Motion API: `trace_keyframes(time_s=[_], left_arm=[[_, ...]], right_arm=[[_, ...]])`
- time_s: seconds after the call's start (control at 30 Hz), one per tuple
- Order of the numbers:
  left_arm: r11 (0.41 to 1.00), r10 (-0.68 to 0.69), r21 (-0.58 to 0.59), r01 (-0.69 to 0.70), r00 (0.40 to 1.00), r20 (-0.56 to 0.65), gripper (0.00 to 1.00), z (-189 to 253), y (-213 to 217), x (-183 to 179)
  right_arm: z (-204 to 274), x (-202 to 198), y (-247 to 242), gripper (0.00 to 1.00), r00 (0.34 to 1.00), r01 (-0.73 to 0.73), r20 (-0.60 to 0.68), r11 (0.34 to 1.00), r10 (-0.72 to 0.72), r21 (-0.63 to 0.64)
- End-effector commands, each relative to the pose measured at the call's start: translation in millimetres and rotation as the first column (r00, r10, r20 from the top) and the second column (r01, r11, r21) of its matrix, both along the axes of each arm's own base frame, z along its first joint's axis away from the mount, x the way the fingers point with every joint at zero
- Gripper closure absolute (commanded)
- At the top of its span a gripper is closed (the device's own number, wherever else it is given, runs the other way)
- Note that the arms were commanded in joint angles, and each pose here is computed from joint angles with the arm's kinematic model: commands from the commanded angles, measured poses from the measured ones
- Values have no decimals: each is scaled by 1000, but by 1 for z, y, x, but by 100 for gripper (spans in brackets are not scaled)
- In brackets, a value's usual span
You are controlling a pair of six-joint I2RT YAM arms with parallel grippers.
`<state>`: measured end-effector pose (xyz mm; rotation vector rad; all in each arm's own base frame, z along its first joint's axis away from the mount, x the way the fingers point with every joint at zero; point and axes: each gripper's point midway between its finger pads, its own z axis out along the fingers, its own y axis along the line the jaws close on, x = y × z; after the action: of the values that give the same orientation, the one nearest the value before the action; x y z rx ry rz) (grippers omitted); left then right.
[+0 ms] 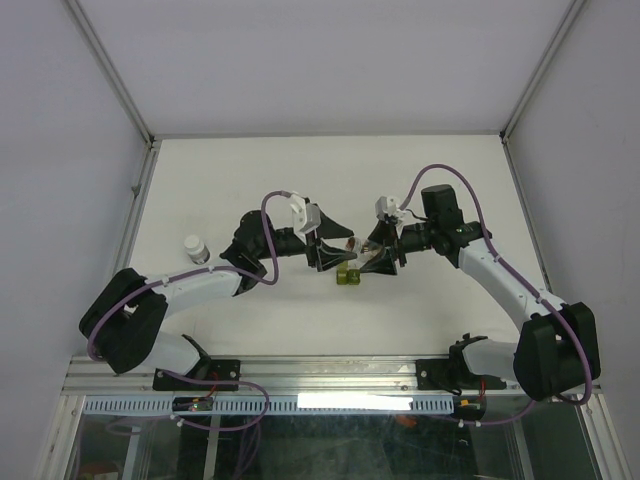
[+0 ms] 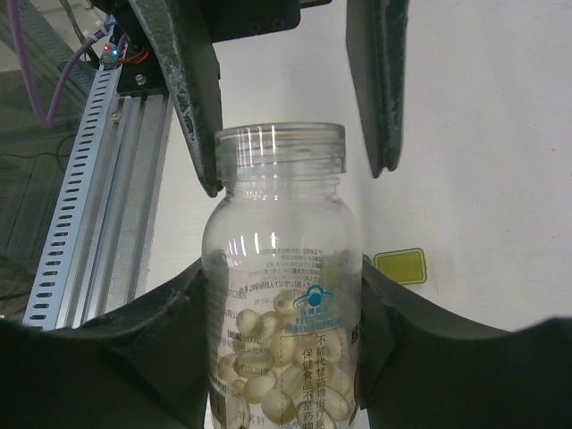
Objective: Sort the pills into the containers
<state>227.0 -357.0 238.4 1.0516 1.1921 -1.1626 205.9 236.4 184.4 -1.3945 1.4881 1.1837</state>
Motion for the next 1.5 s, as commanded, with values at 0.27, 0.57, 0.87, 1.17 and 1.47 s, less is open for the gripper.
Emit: trace_keyframes(time_s=[0.27,0.57,0.87,1.17,1.47], left_arm=[[993,-54,-108,45,995,-83,90,37,-3,-4],[959,163,-103,-265,808,-566,100,39,-8,17],[892,316,-39,-450,683,-659,98,46,-17,14],[894,324,-33,-446,696,-640,43,43,-11,9],[867,377,-24,-498,687,-621,36,42,6,10]], right_arm=[[25,2,6,100,996,-39,76,998,35,51],[23,4,6,100,997,-34,72,998,31,46],[23,4,6,100,997,-32,69,998,29,46],[25,4,6,100,997,-34,71,998,30,48],[24,4,6,100,997,-32,71,998,29,46]])
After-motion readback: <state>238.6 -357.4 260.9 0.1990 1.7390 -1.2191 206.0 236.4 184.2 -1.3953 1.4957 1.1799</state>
